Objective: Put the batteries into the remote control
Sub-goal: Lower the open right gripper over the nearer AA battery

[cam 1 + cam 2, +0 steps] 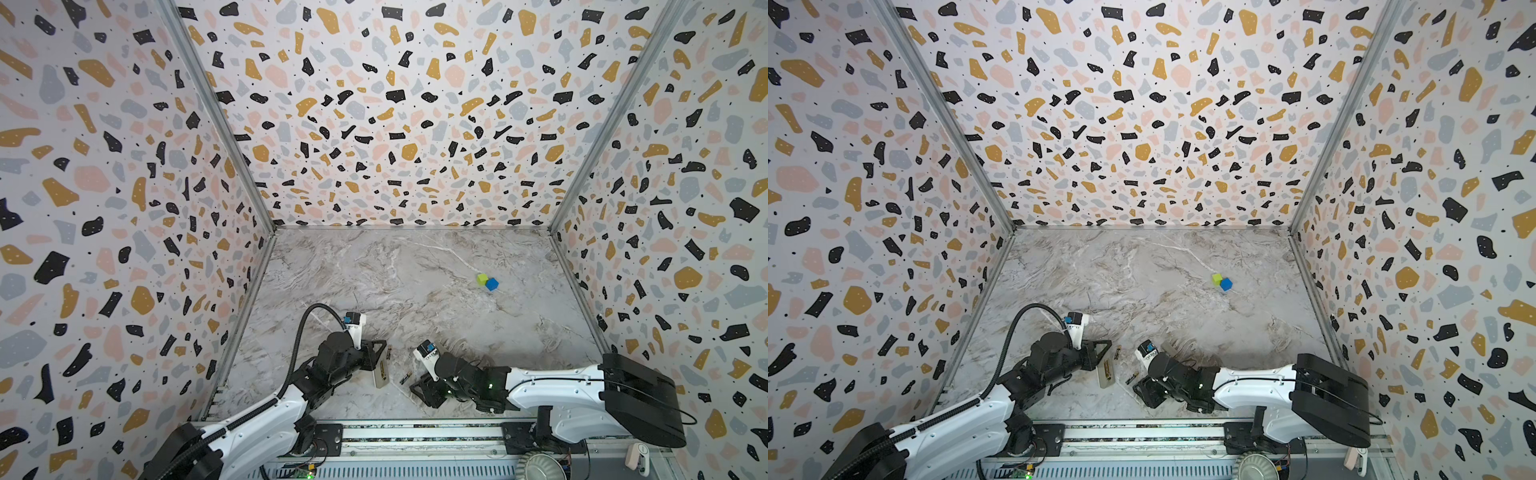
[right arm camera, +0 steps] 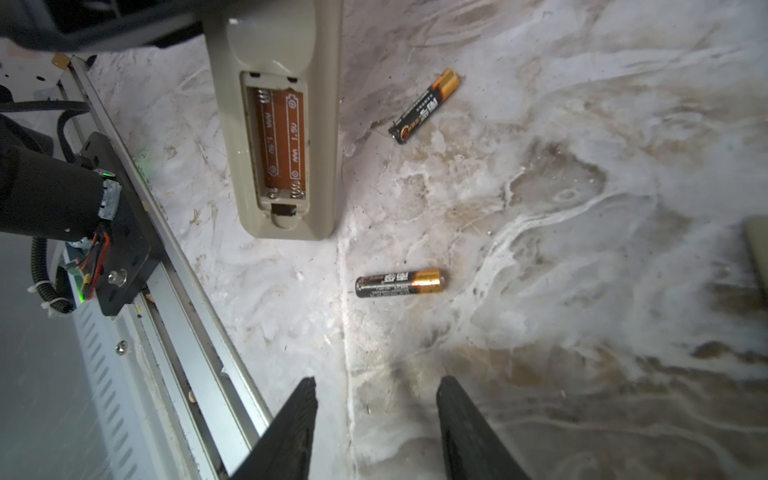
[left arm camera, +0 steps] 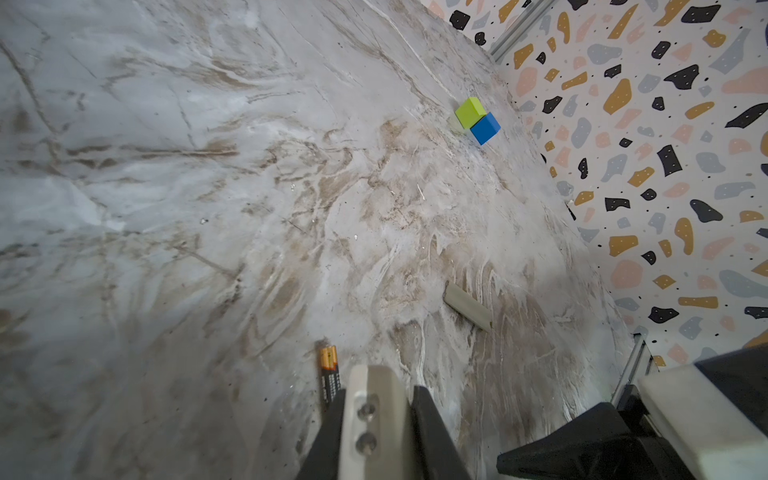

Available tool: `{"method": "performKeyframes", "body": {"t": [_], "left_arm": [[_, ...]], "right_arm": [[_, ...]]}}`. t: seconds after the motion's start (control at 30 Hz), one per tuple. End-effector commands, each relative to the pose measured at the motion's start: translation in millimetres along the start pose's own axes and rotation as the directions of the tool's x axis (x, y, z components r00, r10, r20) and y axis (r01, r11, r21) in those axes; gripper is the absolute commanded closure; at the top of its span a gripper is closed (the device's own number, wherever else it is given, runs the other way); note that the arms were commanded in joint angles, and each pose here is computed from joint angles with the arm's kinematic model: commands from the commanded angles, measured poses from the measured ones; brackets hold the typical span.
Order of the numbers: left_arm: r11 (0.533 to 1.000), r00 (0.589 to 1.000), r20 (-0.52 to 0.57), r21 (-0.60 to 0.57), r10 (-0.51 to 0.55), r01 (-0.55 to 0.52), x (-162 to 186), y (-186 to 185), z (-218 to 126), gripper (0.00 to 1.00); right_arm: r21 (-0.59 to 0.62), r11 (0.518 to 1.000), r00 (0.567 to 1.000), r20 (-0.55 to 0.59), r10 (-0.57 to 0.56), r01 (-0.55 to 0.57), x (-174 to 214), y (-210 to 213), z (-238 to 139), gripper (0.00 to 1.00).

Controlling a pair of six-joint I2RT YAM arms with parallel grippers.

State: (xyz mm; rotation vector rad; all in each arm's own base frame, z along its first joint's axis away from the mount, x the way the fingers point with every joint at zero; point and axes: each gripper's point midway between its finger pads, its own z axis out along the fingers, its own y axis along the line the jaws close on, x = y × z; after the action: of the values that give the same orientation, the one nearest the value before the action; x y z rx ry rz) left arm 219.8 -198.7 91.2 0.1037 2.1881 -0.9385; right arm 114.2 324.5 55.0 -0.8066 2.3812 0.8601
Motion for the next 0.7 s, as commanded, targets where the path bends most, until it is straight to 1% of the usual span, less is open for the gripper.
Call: {"method": "performKeyframes", "body": {"t": [0.0,0.27,0.67], "left_arm": [[0.999,0.998,0.055,0.035,0.007,-0.009,-11.7,-9.5,2.0,1.0],[0.998,0.998,0.056,0.059,0.003,-0.006,-9.9,-15.0,8.4,1.0],[0.997,1.0,0.018,0.072,-0.013,0.012,9.3,-16.9,13.8,1.0]], "right_arm": [[-0.027,1.0,1.0,0.01,-0.009,0.01,-3.0,3.0,3.6,0.51],[-0.044,0.999,1.0,-0.011,-0.004,0.004,-0.2,-0.4,15.7,0.54],[-0.059,0.998,1.0,-0.017,-0.005,0.003,-5.5,-5.1,29.2,0.54]]}}
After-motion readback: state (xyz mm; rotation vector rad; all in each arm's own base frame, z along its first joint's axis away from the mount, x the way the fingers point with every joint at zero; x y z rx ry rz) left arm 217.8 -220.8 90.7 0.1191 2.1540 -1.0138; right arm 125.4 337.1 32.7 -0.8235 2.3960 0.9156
